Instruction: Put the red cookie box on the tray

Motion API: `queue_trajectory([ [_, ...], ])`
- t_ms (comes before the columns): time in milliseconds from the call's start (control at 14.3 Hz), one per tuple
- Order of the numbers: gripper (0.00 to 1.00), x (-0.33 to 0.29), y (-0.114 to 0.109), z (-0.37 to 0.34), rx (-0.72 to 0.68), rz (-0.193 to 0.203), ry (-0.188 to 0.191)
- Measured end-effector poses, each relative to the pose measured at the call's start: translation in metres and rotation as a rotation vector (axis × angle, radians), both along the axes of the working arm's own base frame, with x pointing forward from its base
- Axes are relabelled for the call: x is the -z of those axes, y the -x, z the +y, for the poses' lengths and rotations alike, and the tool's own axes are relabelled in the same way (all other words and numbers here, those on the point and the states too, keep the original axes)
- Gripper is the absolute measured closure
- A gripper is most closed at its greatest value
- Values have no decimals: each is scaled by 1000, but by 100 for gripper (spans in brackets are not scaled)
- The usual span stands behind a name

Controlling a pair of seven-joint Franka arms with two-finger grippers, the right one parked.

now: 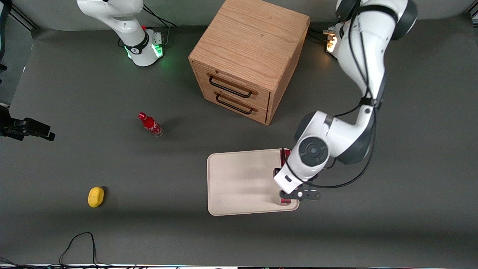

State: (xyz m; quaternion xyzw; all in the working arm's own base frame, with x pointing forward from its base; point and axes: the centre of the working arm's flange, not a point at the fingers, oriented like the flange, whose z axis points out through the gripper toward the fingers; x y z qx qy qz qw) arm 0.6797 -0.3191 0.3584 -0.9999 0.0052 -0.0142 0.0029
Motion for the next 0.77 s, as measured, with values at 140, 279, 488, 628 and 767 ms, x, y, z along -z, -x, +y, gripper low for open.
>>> queue_trajectory([
  [140, 0, -48, 11, 41, -7, 16, -21],
  [279, 0, -96, 29, 80, 50, 48, -44],
  [488, 0, -163, 65, 139, 57, 57, -55],
  [628, 0, -199, 96, 182, 19, 43, -33],
  [767, 0, -235, 139, 216, 59, 15, -21],
])
